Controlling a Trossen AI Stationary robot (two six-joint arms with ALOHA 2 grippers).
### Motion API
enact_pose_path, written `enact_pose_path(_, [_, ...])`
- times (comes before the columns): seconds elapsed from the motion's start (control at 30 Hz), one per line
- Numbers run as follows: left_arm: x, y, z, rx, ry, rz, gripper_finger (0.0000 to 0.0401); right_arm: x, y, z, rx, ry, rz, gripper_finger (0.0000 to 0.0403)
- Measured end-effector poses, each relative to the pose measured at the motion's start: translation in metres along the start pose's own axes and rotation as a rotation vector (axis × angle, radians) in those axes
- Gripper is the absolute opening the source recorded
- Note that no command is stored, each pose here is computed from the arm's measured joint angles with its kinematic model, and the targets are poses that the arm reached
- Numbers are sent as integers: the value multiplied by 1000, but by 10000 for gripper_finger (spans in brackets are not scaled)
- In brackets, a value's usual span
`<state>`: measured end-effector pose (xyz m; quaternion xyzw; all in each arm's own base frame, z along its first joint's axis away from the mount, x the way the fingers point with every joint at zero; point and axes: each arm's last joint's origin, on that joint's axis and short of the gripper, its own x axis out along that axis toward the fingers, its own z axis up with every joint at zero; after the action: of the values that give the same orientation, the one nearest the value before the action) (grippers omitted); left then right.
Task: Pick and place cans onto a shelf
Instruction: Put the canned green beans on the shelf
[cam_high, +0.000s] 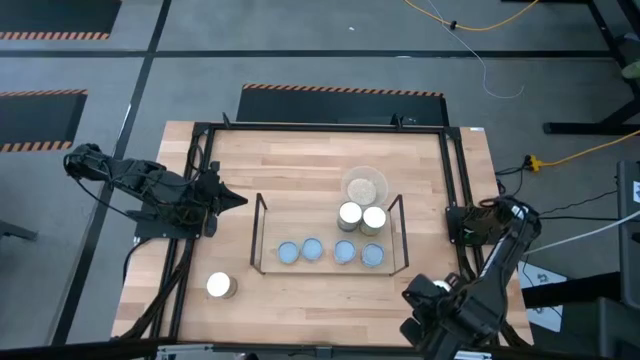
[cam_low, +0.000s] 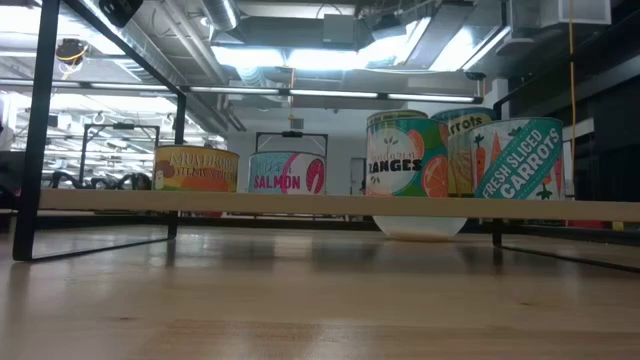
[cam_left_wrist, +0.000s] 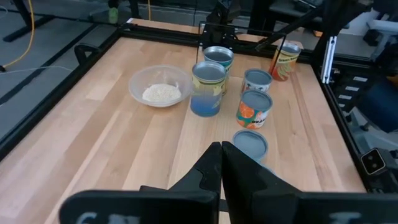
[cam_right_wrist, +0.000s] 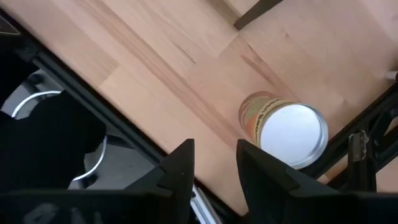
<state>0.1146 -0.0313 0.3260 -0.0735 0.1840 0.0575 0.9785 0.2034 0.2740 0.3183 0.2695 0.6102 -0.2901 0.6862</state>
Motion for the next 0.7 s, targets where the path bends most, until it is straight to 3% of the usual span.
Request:
enact_pose_path(0.4, [0, 0, 0, 0, 0, 0, 3, 6, 2, -17, -44, 2, -22, 124])
enact_pose_path(0.7, [0, 0, 0, 35, 0, 0, 3, 6, -4, -36, 24, -73, 2, 124])
